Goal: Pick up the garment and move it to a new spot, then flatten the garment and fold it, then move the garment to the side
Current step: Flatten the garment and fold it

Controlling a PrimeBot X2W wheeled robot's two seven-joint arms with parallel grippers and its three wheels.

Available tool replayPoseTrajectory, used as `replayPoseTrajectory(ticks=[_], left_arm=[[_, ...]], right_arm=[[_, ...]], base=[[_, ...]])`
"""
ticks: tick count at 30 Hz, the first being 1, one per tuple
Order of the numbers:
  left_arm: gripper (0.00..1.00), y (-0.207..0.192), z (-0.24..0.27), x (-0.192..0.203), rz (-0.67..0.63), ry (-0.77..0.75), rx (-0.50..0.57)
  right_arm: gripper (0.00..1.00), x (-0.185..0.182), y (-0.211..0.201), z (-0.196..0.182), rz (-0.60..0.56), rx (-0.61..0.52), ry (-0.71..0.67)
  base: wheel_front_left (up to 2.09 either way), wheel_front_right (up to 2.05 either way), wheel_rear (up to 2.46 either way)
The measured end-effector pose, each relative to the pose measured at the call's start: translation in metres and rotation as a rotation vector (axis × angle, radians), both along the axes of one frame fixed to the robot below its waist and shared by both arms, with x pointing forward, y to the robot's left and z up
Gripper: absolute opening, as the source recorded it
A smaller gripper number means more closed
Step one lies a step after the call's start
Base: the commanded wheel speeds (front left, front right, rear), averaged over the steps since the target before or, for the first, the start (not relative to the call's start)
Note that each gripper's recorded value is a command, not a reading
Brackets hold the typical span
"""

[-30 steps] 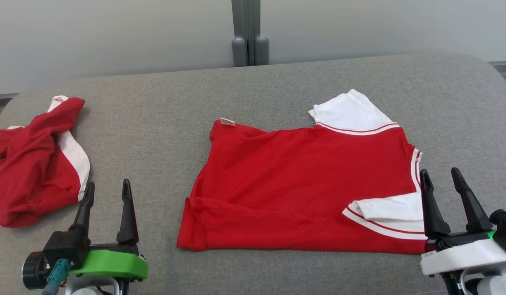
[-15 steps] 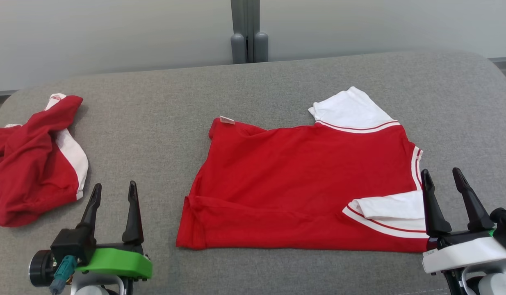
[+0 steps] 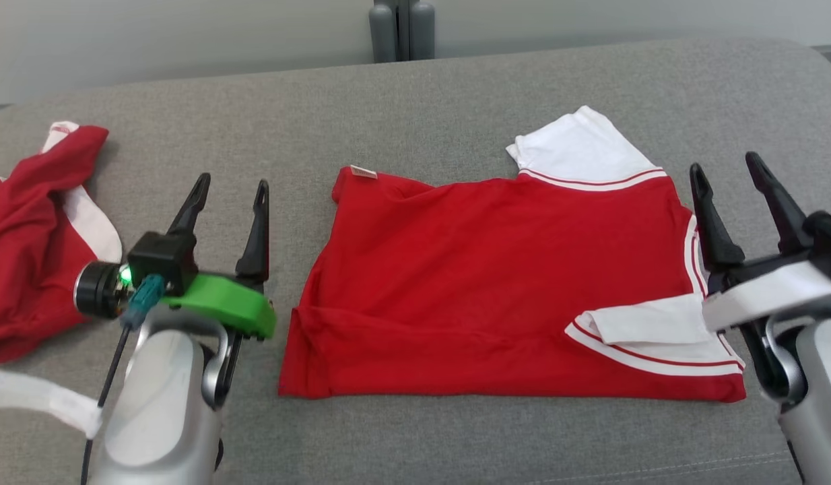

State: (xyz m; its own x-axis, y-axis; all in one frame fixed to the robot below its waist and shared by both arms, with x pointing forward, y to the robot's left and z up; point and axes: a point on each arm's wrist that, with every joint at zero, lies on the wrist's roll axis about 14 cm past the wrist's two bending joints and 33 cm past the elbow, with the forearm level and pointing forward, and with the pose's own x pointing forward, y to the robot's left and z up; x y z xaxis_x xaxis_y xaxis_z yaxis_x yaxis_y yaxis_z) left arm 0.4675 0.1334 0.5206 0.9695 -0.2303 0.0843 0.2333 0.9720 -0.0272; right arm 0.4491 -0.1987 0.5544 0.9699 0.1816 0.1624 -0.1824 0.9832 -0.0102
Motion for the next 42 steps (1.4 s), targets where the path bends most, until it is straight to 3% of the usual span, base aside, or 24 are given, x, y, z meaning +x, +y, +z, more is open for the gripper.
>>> replayPoseTrajectory(ticks=[8, 19, 28, 42], left_arm=[[1.0, -0.034, -0.029, 0.043, -0.104, 0.103, 0.062], [1.0, -0.064, -0.096, 0.066, -0.193, 0.3, 0.095], [1.0, -0.072, -0.137, 0.067, -0.239, 0.412, 0.142], [1.0, -0.085, -0.141, 0.079, -0.275, 0.407, 0.108]], right_arm=[[1.0, 0.054, 0.001, -0.015, 0.028, -0.084, 0.065], [1.0, 0.109, -0.006, -0.074, 0.031, -0.158, 0.232], [1.0, 0.124, 0.005, -0.108, 0.066, -0.159, 0.294], [1.0, 0.155, -0.003, -0.125, 0.052, -0.205, 0.357]], base=[[0.0, 0.0, 0.0], [0.0, 0.0, 0.0], [0.0, 0.0, 0.0], [0.0, 0.0, 0.0]])
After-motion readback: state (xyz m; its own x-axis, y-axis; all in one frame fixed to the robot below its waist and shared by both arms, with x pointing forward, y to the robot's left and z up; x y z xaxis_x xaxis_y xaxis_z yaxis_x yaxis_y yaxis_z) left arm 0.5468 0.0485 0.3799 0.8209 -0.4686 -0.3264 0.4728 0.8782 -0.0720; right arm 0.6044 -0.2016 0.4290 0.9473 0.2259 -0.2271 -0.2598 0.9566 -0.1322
